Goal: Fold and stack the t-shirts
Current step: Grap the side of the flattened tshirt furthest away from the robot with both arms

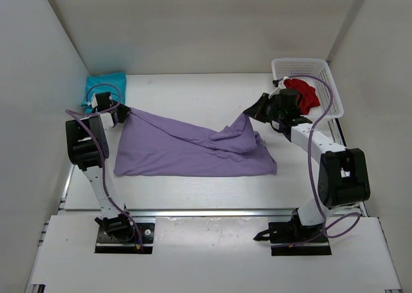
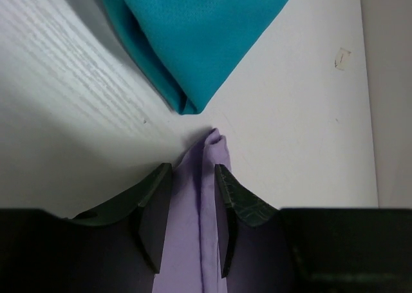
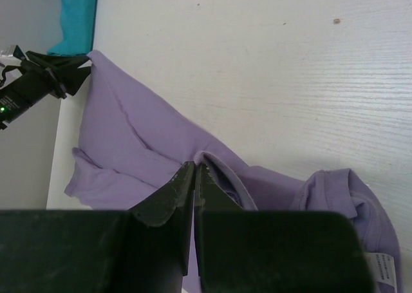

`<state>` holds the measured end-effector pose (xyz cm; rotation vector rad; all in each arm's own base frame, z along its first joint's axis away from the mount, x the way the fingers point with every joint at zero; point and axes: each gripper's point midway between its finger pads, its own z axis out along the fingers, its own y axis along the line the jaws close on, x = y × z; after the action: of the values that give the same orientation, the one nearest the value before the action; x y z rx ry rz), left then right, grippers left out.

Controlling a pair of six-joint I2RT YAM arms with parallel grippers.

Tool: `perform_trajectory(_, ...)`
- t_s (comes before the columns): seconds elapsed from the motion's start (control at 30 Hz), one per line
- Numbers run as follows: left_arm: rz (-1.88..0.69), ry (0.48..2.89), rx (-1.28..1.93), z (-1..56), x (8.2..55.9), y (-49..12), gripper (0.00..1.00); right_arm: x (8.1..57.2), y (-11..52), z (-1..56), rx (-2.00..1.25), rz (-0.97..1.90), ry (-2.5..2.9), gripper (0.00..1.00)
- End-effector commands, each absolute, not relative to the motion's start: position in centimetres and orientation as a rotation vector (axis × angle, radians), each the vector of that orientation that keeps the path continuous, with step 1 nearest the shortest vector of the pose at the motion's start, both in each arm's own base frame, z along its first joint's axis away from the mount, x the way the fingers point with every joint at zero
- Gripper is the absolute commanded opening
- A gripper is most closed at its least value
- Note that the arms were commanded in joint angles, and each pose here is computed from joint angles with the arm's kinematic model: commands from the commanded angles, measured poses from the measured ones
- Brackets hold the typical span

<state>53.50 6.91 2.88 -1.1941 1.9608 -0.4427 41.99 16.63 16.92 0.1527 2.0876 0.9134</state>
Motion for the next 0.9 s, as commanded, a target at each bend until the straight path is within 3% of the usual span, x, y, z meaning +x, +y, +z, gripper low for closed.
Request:
perform_trajectory(0.0, -0.504, 1.92, -1.172, 4.4, 55.1, 6.5, 0.44, 43.1, 17.0, 18.5, 0.102, 0.927, 2.02, 0.0)
perform_trajectory(0.4, -0.535, 1.882, -1.145, 5.8, 57.0, 6.1, 0.41, 43.1, 16.8, 18.2, 0.104, 0.932, 2.023, 0.0)
perform_trajectory(0.6, -0.531, 1.887, -1.147, 5.7, 57.7, 5.9, 0.3, 43.2, 16.8, 18.1, 0.114, 0.931, 2.025, 0.0)
perform_trajectory(0.87, -0.506, 1.922, -1.185, 4.0, 56.9, 6.6, 0.34, 43.2, 16.2, 18.2, 0.127, 0.921, 2.017, 0.0)
